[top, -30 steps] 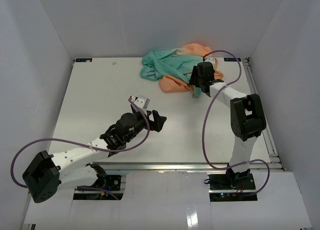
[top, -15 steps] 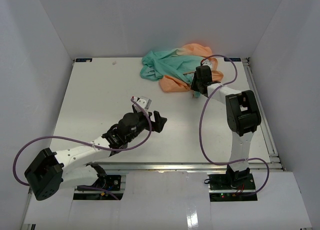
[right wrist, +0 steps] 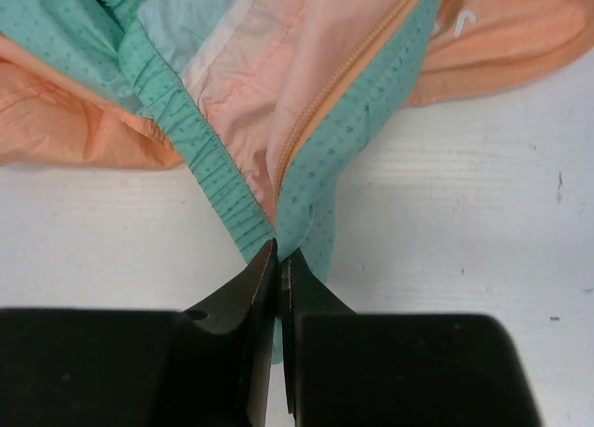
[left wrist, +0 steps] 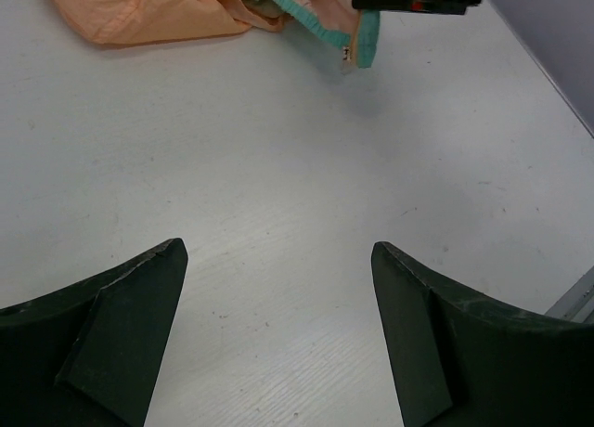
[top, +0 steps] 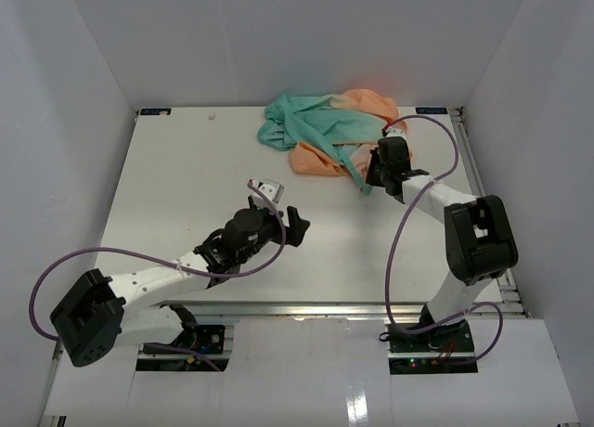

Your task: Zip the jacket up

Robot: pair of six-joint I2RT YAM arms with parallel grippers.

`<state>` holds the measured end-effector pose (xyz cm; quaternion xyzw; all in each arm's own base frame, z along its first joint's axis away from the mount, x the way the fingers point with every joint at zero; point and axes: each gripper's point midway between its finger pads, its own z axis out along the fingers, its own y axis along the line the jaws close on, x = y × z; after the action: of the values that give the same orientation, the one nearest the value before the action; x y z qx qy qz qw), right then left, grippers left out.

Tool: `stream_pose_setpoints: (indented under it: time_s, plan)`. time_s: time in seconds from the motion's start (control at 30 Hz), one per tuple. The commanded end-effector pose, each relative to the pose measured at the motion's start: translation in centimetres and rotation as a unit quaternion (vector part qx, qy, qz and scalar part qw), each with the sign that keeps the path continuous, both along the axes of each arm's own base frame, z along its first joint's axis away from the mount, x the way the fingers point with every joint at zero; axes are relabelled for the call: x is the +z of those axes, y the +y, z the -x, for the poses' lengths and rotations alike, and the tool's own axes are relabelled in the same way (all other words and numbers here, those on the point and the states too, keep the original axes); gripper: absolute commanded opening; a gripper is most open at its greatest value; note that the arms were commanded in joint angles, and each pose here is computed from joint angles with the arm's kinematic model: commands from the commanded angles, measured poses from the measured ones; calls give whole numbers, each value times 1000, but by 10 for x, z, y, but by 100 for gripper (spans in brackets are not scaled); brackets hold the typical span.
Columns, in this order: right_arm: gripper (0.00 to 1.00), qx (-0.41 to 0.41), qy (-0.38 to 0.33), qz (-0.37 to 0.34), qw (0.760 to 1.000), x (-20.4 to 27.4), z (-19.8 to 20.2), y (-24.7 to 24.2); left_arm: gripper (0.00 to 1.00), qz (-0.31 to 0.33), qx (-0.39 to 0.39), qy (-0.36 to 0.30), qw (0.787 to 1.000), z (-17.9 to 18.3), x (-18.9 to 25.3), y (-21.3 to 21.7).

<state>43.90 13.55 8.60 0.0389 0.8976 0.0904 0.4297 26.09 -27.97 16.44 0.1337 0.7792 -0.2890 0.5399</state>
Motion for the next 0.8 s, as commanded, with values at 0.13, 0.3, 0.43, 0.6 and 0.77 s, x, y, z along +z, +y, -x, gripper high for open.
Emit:
stream_pose_setpoints:
  time_s: [0.13, 0.3, 0.43, 0.6, 0.77]
  plan:
    - [8, 48, -26, -63, 997, 10, 73, 3, 91, 5, 73, 57, 996, -50, 1, 5]
    - [8, 60, -34, -79, 994, 2, 101, 1, 91, 17, 100, 65, 993, -88, 2, 10]
    - [8, 71, -61, -102, 990, 7, 118, 6, 89, 23, 94, 79, 992, -122, -9, 9]
    - [8, 109, -87, -117, 983, 14, 135, 24, 90, -6, 92, 57, 994, -164, 2, -9]
    - [8, 121, -99, -120, 980, 15, 141, 30, 90, -41, 115, 53, 991, -217, -5, -23]
